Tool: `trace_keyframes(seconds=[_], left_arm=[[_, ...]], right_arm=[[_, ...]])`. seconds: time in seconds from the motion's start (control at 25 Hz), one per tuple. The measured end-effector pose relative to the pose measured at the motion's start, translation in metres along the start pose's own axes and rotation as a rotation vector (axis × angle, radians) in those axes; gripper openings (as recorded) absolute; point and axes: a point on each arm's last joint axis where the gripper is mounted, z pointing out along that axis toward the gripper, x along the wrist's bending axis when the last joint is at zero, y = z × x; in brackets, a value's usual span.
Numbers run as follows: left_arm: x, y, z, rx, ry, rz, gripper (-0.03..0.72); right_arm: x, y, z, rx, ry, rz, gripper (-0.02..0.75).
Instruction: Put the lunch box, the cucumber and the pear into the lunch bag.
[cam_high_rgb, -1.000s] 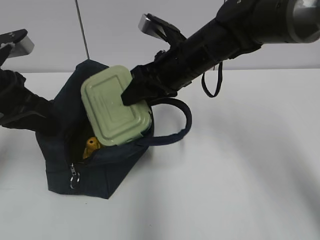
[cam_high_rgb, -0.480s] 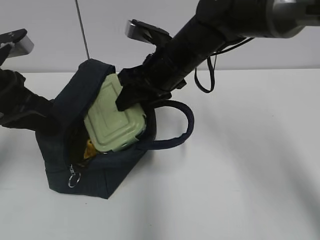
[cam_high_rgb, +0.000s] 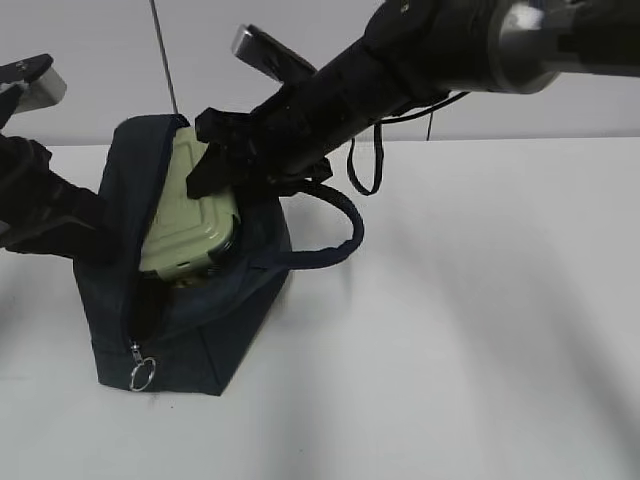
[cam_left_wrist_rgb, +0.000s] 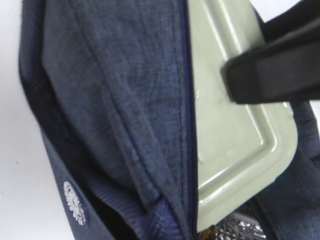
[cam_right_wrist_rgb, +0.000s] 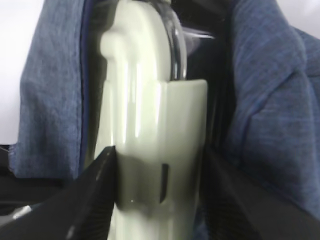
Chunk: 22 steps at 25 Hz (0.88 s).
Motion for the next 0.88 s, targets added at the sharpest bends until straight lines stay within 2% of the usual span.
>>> trace_keyframes(seconds=[0.2,0.32,0.4,0.48,0.64,0.76,0.88], left_arm=[[-0.001,0.0,0.0,0.004,-0.008,-0.005,-0.016],[-0.001,0.0,0.0,0.001,-0.008,-0.005,-0.016],[-0.001,0.0,0.0,0.003,-0.009,-0.005,-0.016],[-0.001,0.0,0.0,0.003,-0.009,-0.005,-0.016],[-0.001,0.0,0.0,0.004,-0.01,-0.005,-0.016],[-0.001,0.0,0.0,0.004,-0.01,-0.005,-0.016],[-0.001,0.0,0.0,0.004,-0.01,-0.005,-0.016]], right_arm=[[0.01,0.003,-0.003,0.018,0.047,-0.073,0.509],[0.02,0.007,-0.009,0.043,0.091,-0.15,0.536],[0.026,0.012,-0.015,0.06,0.091,-0.184,0.541],[0.029,0.015,-0.022,0.088,0.034,-0.206,0.544],[0.025,0.019,-0.04,0.164,-0.148,-0.205,0.544],[0.022,0.016,-0.044,0.204,-0.2,-0.182,0.543],[0.021,0.015,-0.043,0.214,-0.2,-0.165,0.543]])
